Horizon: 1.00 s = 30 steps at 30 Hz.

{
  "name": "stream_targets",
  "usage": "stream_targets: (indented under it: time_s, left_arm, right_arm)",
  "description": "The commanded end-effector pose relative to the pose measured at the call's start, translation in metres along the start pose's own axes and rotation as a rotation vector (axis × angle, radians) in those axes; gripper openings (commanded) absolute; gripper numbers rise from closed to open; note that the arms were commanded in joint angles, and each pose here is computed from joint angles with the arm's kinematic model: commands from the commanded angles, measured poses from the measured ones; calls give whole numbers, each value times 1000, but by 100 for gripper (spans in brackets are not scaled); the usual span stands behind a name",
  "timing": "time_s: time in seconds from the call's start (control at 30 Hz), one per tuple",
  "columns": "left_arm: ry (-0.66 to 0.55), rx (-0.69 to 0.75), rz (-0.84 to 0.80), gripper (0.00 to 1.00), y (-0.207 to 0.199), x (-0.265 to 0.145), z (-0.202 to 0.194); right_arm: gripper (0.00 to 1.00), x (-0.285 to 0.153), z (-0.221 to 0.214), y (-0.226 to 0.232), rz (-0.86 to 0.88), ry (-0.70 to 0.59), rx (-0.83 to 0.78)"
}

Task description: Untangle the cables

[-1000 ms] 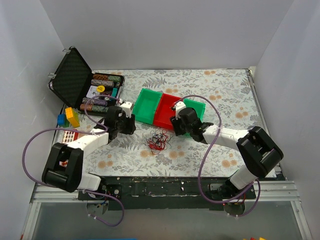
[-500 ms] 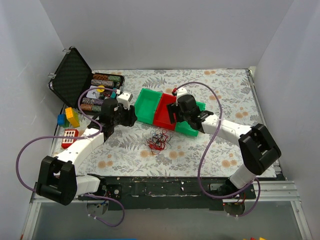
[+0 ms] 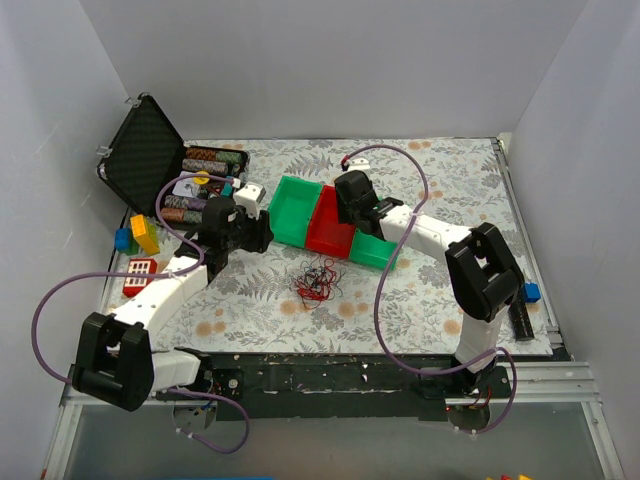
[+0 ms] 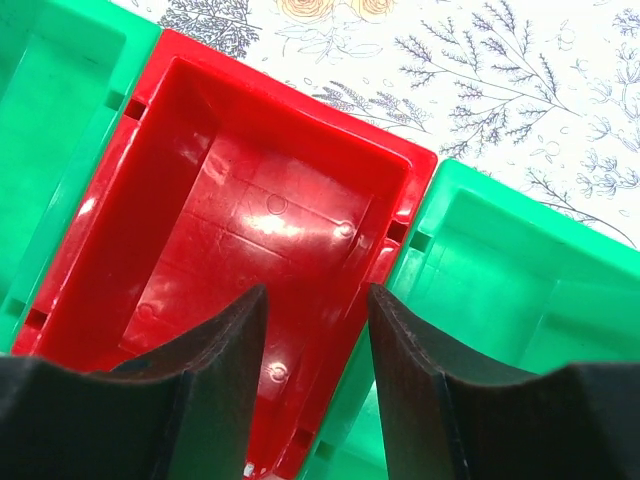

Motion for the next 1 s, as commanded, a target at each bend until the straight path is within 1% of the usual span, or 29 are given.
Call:
stream_targets:
  time_s: [0.0,0.1,0.13,0.2,0.33,0.4,0.53,0.67,0.77,0.9,0.97]
  left_arm:
    - [-87,41,-3,43,0,-12,29]
    - [-97,49,-9,43,0,-14,32]
    - [-94,53,-9,43,0,-14,30]
    - [-98,59,-5,43,0,-14,31]
    - [-99,62,-3,43,1,-15,31]
    - [-100,64,-1,43,1,-15,31]
    - [-99,74,11,43,2,-17,29]
    - [-94,78,19,43,3,-16,25]
    - [-88,75,17,43,2,-15,22]
    - [-88,75,16,44,2,-14,22]
    - [-91,77,20,43,3,-15,22]
  right_arm:
    - [54,-3,-28,-17,-65,89,-17]
    - [67,-14,-22,-27,-103,69,-33]
    - [70,-18,-20,-31,-121,57,-34]
    - [72,-24,-17,-38,-147,40,-25]
    - [71,-28,-13,-46,-196,18,-5]
    - [71,-32,-7,-43,-192,9,0]
    - [70,-43,7,-32,-112,-40,24]
    - [70,-59,23,-29,-44,-118,48]
    - [70,-64,27,-40,-101,-151,52]
    - [72,-49,6,-57,-242,-79,55]
    - [73,-41,-2,-56,-258,-46,56]
Point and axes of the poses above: each gripper's point midway between its finger pads, its own x axis out along the fingers, its own y axis along the line the jaws close on, z = x × y, the point moved 2 cm from there along -x, back along the fingers, and after that the axes turned 15 degrees about x, right-handed, at the moved point
